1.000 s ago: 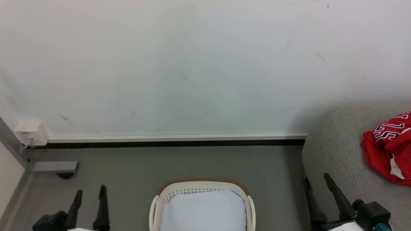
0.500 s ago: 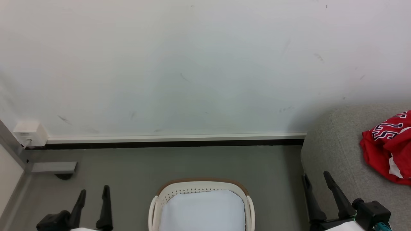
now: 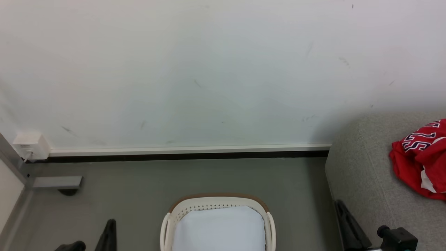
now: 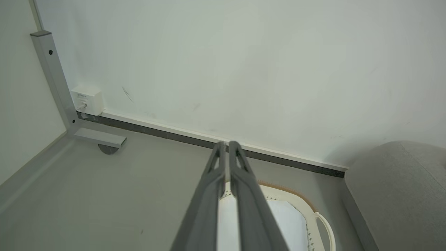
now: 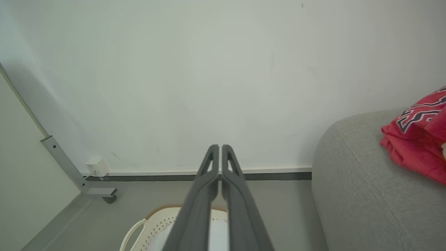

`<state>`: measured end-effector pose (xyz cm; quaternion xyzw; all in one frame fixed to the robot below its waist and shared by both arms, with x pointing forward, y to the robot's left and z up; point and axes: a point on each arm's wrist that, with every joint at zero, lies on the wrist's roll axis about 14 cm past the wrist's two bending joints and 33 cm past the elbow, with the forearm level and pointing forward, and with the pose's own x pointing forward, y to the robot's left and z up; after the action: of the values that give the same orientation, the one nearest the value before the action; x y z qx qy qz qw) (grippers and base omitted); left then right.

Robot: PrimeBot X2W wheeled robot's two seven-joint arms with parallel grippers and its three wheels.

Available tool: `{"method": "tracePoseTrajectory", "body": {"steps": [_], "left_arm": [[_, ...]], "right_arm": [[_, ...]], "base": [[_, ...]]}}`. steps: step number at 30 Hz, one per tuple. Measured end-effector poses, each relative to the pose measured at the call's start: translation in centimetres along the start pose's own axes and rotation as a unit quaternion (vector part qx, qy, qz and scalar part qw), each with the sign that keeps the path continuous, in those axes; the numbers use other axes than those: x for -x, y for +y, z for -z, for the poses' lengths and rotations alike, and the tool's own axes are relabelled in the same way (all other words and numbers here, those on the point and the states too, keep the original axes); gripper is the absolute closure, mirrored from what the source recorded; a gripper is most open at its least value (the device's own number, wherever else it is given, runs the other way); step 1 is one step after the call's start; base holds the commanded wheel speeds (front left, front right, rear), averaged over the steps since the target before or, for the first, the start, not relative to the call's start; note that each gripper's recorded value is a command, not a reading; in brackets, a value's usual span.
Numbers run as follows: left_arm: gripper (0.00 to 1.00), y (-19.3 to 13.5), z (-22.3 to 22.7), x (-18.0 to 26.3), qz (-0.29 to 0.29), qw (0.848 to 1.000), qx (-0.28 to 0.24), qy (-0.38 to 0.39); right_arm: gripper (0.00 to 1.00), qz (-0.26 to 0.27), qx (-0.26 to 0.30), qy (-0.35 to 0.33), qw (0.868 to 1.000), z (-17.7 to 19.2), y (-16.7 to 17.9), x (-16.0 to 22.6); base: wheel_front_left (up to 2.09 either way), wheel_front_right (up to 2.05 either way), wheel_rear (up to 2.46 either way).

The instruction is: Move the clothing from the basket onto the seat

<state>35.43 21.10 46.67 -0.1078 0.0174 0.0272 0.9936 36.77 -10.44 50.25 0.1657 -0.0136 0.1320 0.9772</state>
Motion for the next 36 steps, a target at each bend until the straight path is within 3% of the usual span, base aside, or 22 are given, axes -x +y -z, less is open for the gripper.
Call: {"method": "tracePoseTrajectory", "body": {"steps": [16, 36], "left_arm": [[1.0, 0.5, 0.3, -0.2, -0.027, 0.991, 0.131, 0.015], [1.0, 0.3, -0.3, -0.8, -0.034, 0.962, 0.271, 0.014]], "right_arm": [[1.0, 0.054, -0.121, 0.008, 0.991, 0.2, -2.5, 0.4], [1.0, 0.092, -0.25, -0.006, 0.964, -0.6, -4.6, 0.3]], "base": [[0.0, 0.0, 0.0], [0.0, 0.0, 0.0]]}}
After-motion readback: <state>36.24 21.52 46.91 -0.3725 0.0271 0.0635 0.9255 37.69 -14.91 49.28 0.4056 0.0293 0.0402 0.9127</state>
